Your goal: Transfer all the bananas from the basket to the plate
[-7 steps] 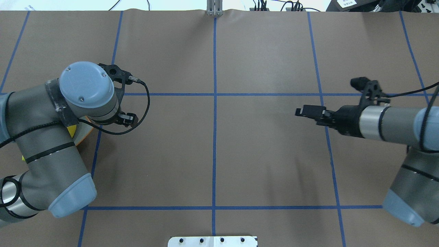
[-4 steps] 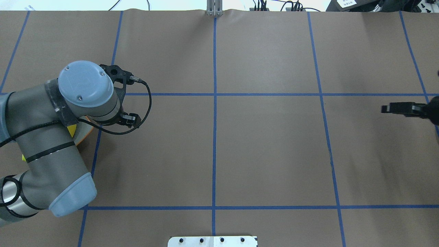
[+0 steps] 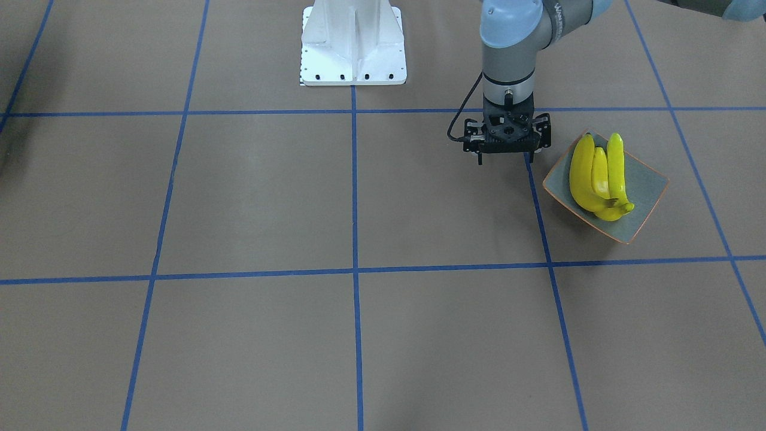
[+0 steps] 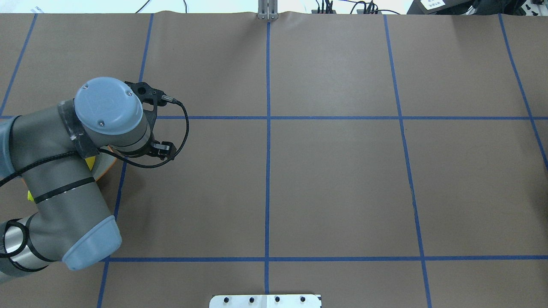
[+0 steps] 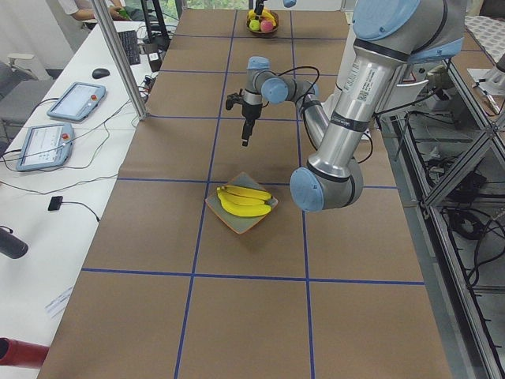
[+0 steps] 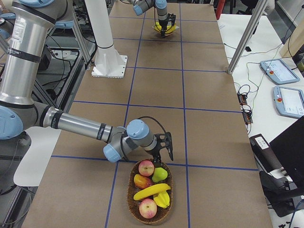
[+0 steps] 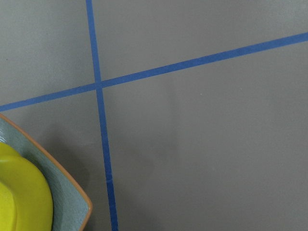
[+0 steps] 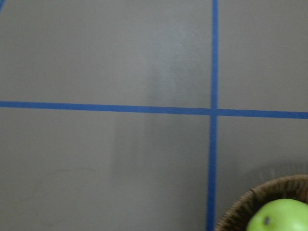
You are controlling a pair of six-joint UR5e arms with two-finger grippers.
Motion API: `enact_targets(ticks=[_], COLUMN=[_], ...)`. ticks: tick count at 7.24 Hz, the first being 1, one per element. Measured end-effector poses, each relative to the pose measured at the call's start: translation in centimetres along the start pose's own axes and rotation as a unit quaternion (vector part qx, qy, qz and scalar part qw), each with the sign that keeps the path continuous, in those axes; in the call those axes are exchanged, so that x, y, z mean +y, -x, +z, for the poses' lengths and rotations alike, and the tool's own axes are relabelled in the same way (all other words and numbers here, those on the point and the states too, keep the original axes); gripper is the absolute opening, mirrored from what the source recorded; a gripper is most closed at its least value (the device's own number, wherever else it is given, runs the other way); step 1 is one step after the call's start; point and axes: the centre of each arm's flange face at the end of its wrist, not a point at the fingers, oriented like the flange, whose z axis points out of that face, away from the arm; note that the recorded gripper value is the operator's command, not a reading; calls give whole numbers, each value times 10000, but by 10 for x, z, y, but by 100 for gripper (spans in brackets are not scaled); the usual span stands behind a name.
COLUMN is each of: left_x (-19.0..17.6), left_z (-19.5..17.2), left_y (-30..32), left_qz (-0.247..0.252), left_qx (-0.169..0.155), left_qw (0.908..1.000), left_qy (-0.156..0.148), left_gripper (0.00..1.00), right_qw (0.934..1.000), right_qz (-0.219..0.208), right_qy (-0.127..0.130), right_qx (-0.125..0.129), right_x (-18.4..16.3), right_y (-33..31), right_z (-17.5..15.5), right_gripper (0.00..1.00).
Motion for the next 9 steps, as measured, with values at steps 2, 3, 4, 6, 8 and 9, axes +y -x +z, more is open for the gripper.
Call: enact_targets(ticks=[2, 3, 4, 6, 8, 9], left_x=[0, -1, -3, -4, -4, -4], left_z=[6, 10, 15, 19, 19, 19], left_y=[-1, -1, -1, -1, -1, -1], left_qz=[-49, -66, -73, -78, -78, -78], left_qx=[-31, -40, -30, -17, -15, -13], left_qw=[10000, 10000, 10000, 10000, 10000, 10000], left_qy=[30, 37, 29, 18, 16, 15], left_gripper=[100, 100, 100, 100, 100, 100], right_qw=[9999, 9997, 9994, 9989, 9982, 9980], right_qz=[-42, -111, -203, -308, -416, -406], right_qy=[-4, 29, 93, 218, 307, 350], right_qx=[162, 206, 245, 289, 313, 321], right_x=[19, 25, 31, 40, 46, 49], right_y=[-40, -51, -60, -73, -80, -83], right_z=[-5, -3, 3, 13, 20, 22], right_gripper=[100, 100, 100, 100, 100, 91])
